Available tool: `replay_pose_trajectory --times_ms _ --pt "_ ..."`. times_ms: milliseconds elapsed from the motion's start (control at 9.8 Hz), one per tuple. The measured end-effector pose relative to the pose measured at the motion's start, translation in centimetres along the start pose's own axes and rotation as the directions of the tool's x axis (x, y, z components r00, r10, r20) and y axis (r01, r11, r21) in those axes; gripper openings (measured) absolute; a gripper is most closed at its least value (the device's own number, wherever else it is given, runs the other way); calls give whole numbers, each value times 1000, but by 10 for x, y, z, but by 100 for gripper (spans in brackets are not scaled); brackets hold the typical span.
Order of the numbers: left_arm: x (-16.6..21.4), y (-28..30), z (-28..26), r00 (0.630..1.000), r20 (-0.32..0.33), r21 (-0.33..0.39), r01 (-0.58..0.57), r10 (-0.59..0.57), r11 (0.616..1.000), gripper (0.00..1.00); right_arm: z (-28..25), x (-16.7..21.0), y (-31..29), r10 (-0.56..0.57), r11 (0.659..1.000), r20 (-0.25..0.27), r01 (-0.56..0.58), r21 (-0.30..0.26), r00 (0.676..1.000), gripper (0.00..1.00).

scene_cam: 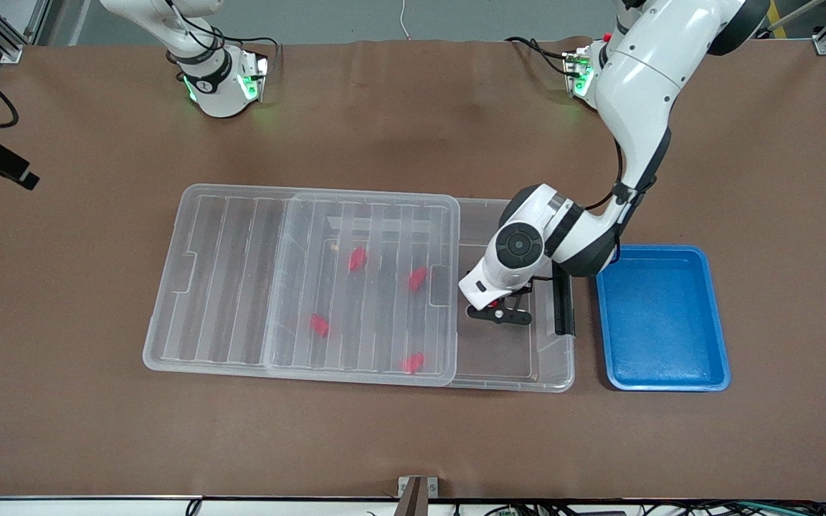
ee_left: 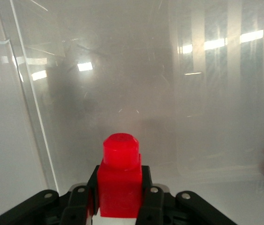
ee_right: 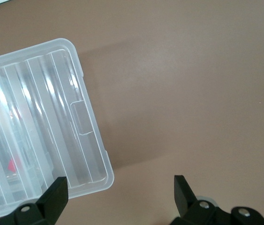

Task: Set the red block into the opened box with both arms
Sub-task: 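Carry the red block with the left gripper over the opened clear box, then lower the red block into the clear box and open the left gripper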

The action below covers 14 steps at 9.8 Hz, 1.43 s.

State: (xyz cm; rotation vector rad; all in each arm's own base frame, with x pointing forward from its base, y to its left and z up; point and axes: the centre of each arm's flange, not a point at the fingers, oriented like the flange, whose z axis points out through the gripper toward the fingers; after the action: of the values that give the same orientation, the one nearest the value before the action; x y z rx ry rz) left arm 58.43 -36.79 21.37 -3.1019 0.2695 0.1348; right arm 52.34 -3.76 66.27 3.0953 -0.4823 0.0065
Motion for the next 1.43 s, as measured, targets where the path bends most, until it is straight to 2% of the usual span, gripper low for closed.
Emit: replay_pose_trajectory --times_ms 204,510,612,714,1020,1224,1327,1429 --pt "3 -8 7 1000 5 -1 12 -12 1000 36 1 1 -1 -80 997 1 80 6 997 100" --pt "10 -11 -1 1000 -15 -11 23 -23 1000 77 -3 3 7 -113 993 -9 113 17 994 100" --pt "13 -10 -17 999 -38 -17 24 -24 1000 90 -4 3 7 -114 993 -10 114 17 993 100" --pt "15 -11 -41 997 -68 -21 25 -26 999 99 -4 3 7 -113 993 -10 114 18 994 100" --pt "11 -26 -138 988 -150 -12 46 -47 999 100 -1 4 8 -113 993 -3 113 18 994 100" --pt "4 -54 -208 984 -159 18 84 -81 996 100 28 17 3 -146 989 56 146 13 988 98" --pt "2 -70 -243 985 -156 38 80 -73 996 100 60 34 -4 -188 982 80 186 28 979 96" --pt "2 -98 -276 987 -156 55 54 -45 997 100 100 54 -13 -236 971 81 233 46 968 82"
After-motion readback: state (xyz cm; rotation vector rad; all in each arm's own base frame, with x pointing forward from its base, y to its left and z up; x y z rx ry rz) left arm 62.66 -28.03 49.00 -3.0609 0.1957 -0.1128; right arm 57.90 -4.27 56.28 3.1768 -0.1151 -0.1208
